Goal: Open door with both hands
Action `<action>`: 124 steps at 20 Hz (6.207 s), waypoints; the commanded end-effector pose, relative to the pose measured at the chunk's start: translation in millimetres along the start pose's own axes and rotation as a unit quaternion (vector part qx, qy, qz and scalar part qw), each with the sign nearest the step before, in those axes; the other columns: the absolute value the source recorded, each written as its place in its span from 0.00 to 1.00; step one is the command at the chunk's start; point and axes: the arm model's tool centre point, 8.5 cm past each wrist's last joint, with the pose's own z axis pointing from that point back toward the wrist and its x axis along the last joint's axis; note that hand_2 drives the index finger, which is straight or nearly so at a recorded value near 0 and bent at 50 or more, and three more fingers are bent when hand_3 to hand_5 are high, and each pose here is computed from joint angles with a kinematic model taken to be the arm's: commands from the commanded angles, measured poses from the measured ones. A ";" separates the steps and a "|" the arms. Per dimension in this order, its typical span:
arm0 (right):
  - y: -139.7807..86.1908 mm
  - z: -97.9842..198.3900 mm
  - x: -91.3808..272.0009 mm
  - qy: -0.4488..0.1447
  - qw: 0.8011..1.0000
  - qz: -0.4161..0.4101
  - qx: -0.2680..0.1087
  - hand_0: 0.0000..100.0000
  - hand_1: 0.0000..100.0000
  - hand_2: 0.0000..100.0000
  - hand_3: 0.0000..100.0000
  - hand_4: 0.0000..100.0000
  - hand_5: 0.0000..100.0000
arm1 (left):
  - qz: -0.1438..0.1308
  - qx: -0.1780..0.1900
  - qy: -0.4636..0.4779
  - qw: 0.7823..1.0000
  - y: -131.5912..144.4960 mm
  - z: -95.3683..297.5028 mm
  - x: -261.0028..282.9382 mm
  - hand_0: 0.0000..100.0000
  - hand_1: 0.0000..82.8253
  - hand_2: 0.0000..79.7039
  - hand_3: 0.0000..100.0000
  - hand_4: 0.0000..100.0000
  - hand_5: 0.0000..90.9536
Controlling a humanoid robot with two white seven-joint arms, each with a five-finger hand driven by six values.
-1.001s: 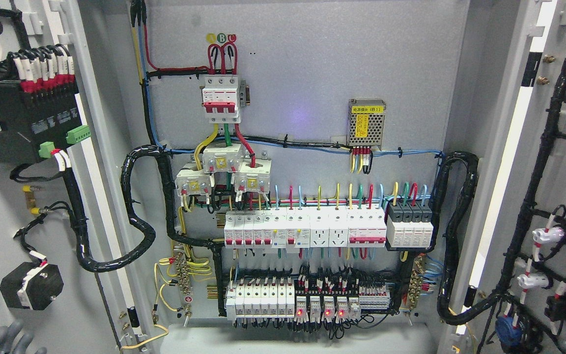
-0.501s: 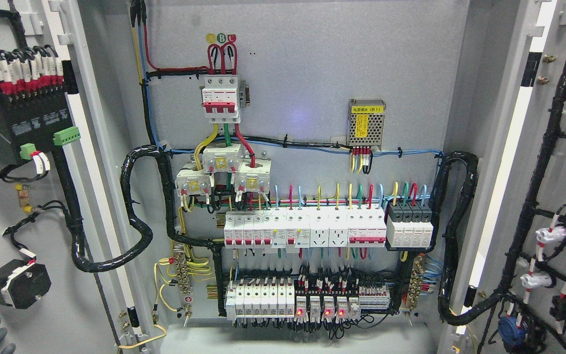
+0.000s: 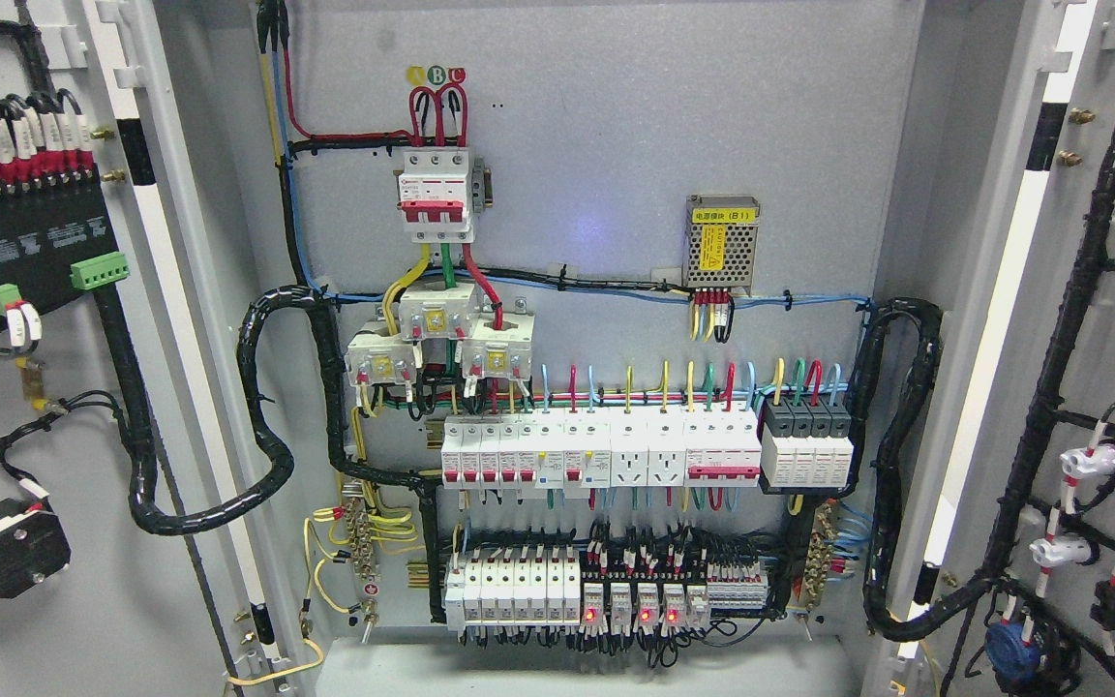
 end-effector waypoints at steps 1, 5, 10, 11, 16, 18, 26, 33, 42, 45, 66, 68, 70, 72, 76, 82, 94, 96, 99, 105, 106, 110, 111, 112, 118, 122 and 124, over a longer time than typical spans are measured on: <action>-6.5 2.7 4.7 -0.004 1.000 -0.004 -0.008 0.19 0.00 0.00 0.00 0.00 0.00 | -0.031 0.029 0.008 0.999 34.8 -11.8 -0.1 0.00 0.00 0.00 0.00 0.00 0.00; -9.1 3.5 6.0 -0.005 1.000 -0.002 -0.012 0.19 0.00 0.00 0.00 0.00 0.00 | -0.033 0.040 0.014 0.999 49.2 -20.5 -1.2 0.00 0.00 0.00 0.00 0.00 0.00; -13.1 4.7 8.6 -0.004 1.000 0.005 -0.015 0.19 0.00 0.00 0.00 0.00 0.00 | -0.045 0.048 0.016 0.998 62.9 -34.4 -3.5 0.00 0.00 0.00 0.00 0.00 0.00; -13.8 5.1 8.4 -0.004 1.000 0.006 -0.017 0.19 0.00 0.00 0.00 0.00 0.00 | -0.046 0.049 0.017 0.998 64.2 -34.5 -4.4 0.00 0.00 0.00 0.00 0.00 0.00; -16.5 6.7 10.5 -0.003 1.000 0.011 -0.019 0.19 0.00 0.00 0.00 0.00 0.00 | -0.044 0.050 0.012 0.998 63.7 -39.2 -3.6 0.00 0.00 0.00 0.00 0.00 0.00; -16.3 6.2 11.0 -0.003 1.000 0.011 -0.018 0.19 0.00 0.00 0.00 0.00 0.00 | -0.042 0.048 0.014 0.998 61.8 -39.8 -6.8 0.00 0.00 0.00 0.00 0.00 0.00; -15.8 7.0 13.0 -0.002 1.000 0.014 -0.014 0.19 0.00 0.00 0.00 0.00 0.00 | -0.040 0.049 0.024 0.998 60.9 -45.0 -11.7 0.00 0.00 0.00 0.00 0.00 0.00; -17.9 10.1 15.1 0.000 1.000 0.018 -0.016 0.19 0.00 0.00 0.00 0.00 0.00 | -0.023 0.026 0.021 0.999 42.6 -40.8 -6.6 0.00 0.00 0.00 0.00 0.00 0.00; -1.7 5.5 9.9 0.006 1.000 -0.004 0.012 0.19 0.00 0.00 0.00 0.00 0.00 | 0.014 -0.034 0.048 0.998 -4.9 -5.9 -4.3 0.00 0.00 0.00 0.00 0.00 0.00; 8.9 1.0 12.4 -0.003 1.000 -0.015 0.024 0.19 0.00 0.00 0.00 0.00 0.00 | 0.028 -0.041 0.050 0.997 -16.5 0.8 -6.1 0.00 0.00 0.00 0.00 0.00 0.00; 101.9 61.0 -103.5 0.166 0.973 -0.116 0.114 0.19 0.00 0.00 0.00 0.00 0.00 | 0.014 -0.124 0.123 0.985 -93.6 78.3 -64.8 0.00 0.00 0.00 0.00 0.00 0.00; 108.5 89.0 -128.9 0.219 0.961 -0.128 0.110 0.19 0.00 0.00 0.00 0.00 0.00 | 0.013 -0.110 0.147 0.983 -93.3 93.6 -82.9 0.00 0.00 0.00 0.00 0.00 0.00; 114.3 116.8 -148.4 0.267 0.948 -0.137 0.110 0.19 0.00 0.00 0.00 0.00 0.00 | 0.006 -0.091 0.185 0.979 -88.2 114.5 -108.1 0.00 0.00 0.00 0.00 0.00 0.00; 117.1 137.8 -161.6 0.301 0.937 -0.141 0.107 0.19 0.00 0.00 0.00 0.00 0.00 | -0.014 -0.070 0.236 0.969 -78.4 144.8 -140.5 0.00 0.00 0.00 0.00 0.00 0.00; 134.3 188.0 -187.6 0.370 0.911 -0.158 0.087 0.19 0.00 0.00 0.00 0.00 0.00 | -0.050 -0.036 0.318 0.946 -59.5 211.1 -191.5 0.00 0.00 0.00 0.00 0.00 0.00; 150.3 286.4 -216.1 0.496 0.854 -0.147 0.050 0.19 0.00 0.00 0.00 0.00 0.00 | -0.082 0.011 0.438 0.895 -39.2 296.0 -236.0 0.00 0.00 0.00 0.00 0.00 0.00; 168.8 453.5 -202.7 0.709 0.700 -0.077 -0.020 0.19 0.00 0.00 0.00 0.00 0.00 | -0.159 0.054 0.643 0.747 10.5 453.9 -242.4 0.00 0.00 0.00 0.00 0.00 0.00; 171.7 474.3 -192.9 0.736 0.674 -0.063 -0.014 0.19 0.00 0.00 0.00 0.00 0.00 | -0.156 0.043 0.674 0.721 16.7 473.7 -236.4 0.00 0.00 0.00 0.00 0.00 0.00; 177.9 501.2 -181.7 0.773 0.631 -0.053 -0.028 0.19 0.00 0.00 0.00 0.00 0.00 | -0.153 0.004 0.719 0.678 17.4 496.6 -231.8 0.00 0.00 0.00 0.00 0.00 0.00; 197.1 534.3 -165.2 0.841 0.537 -0.039 -0.050 0.19 0.00 0.00 0.00 0.00 0.00 | -0.129 -0.028 0.816 0.563 9.9 539.8 -218.2 0.00 0.00 0.00 0.00 0.00 0.00; 195.8 537.6 -163.4 0.850 0.523 -0.029 -0.050 0.19 0.00 0.00 0.00 0.00 0.00 | -0.120 -0.029 0.832 0.540 8.3 546.0 -215.0 0.00 0.00 0.00 0.00 0.00 0.00; 202.6 539.3 -168.3 0.880 0.473 -0.001 -0.041 0.19 0.00 0.00 0.00 0.00 0.00 | -0.122 -0.015 0.859 0.498 12.4 549.9 -210.2 0.00 0.00 0.00 0.00 0.00 0.00; 201.0 538.1 -171.2 0.886 0.461 0.005 -0.044 0.19 0.00 0.00 0.00 0.00 0.00 | -0.122 -0.009 0.862 0.492 12.6 549.4 -210.2 0.00 0.00 0.00 0.00 0.00 0.00; 206.4 537.0 -173.5 0.892 0.451 0.004 -0.042 0.19 0.00 0.00 0.00 0.00 0.00 | -0.122 -0.007 0.865 0.486 13.5 548.8 -210.0 0.00 0.00 0.00 0.00 0.00 0.00; 219.7 527.5 -186.5 0.914 0.405 0.012 -0.018 0.19 0.00 0.00 0.00 0.00 0.00 | -0.171 0.048 0.875 0.451 17.0 551.9 -207.5 0.00 0.00 0.00 0.00 0.00 0.00; 217.9 527.5 -186.6 0.914 0.404 0.012 -0.032 0.19 0.00 0.00 0.00 0.00 0.00 | -0.187 0.080 0.875 0.439 18.1 554.5 -204.8 0.00 0.00 0.00 0.00 0.00 0.00; 217.7 525.7 -188.6 0.914 0.405 0.010 -0.034 0.19 0.00 0.00 0.00 0.00 0.00 | -0.188 0.080 0.875 0.440 18.0 553.4 -205.8 0.00 0.00 0.00 0.00 0.00 0.00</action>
